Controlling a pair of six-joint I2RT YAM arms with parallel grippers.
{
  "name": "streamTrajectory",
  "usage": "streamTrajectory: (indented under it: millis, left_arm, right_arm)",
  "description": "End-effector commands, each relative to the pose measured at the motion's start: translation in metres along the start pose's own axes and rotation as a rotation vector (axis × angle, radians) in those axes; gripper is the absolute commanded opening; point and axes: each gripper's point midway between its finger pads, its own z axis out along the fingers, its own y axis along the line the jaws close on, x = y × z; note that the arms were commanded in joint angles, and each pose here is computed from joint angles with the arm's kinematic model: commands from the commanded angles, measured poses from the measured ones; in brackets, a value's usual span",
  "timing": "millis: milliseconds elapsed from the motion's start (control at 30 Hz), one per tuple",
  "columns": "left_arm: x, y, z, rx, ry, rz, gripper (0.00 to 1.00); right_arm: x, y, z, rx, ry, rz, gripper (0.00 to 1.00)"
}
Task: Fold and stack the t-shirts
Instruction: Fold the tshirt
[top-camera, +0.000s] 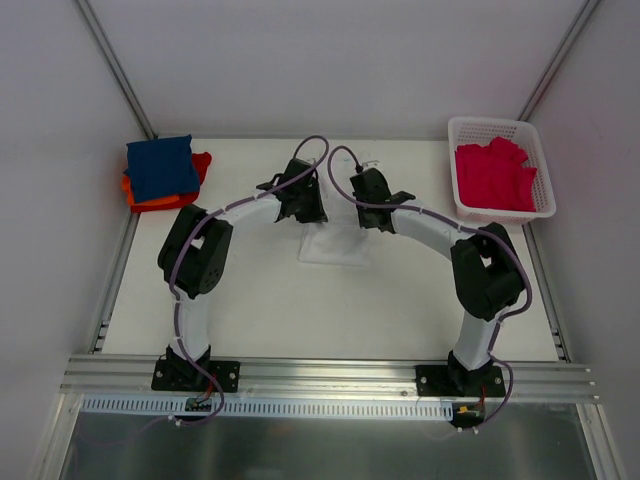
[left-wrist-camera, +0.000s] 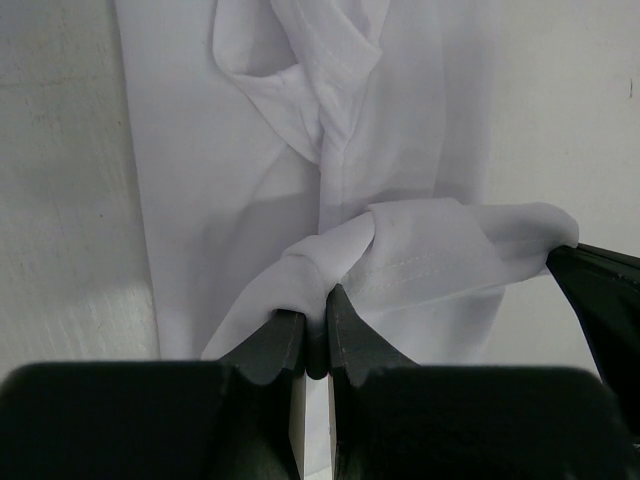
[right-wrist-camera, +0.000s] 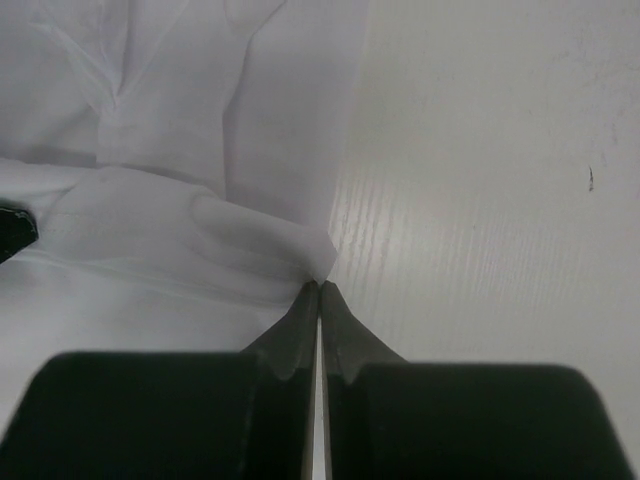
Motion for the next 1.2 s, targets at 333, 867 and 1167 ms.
streamTrajectory:
  millis: [333, 867, 1167]
  left_arm:
    - [-0.04, 0.015, 0.009, 0.013, -0.051, 0.017, 0.0]
    - [-0.066, 0.024, 0.013, 0.006, -0.092, -0.006, 0.99]
    - [-0.08, 0.023, -0.016, -0.004, -0.153, 0.0, 0.99]
  right_arm:
    - [-0.029, -0.005, 0.019, 0.019, -0.012, 0.031, 0.03]
    - [-0.021, -0.006, 0.025, 0.022, 0.017, 0.032, 0.38]
    - [-0.028, 0.002, -0.004, -0.024, -0.028, 0.071, 0.38]
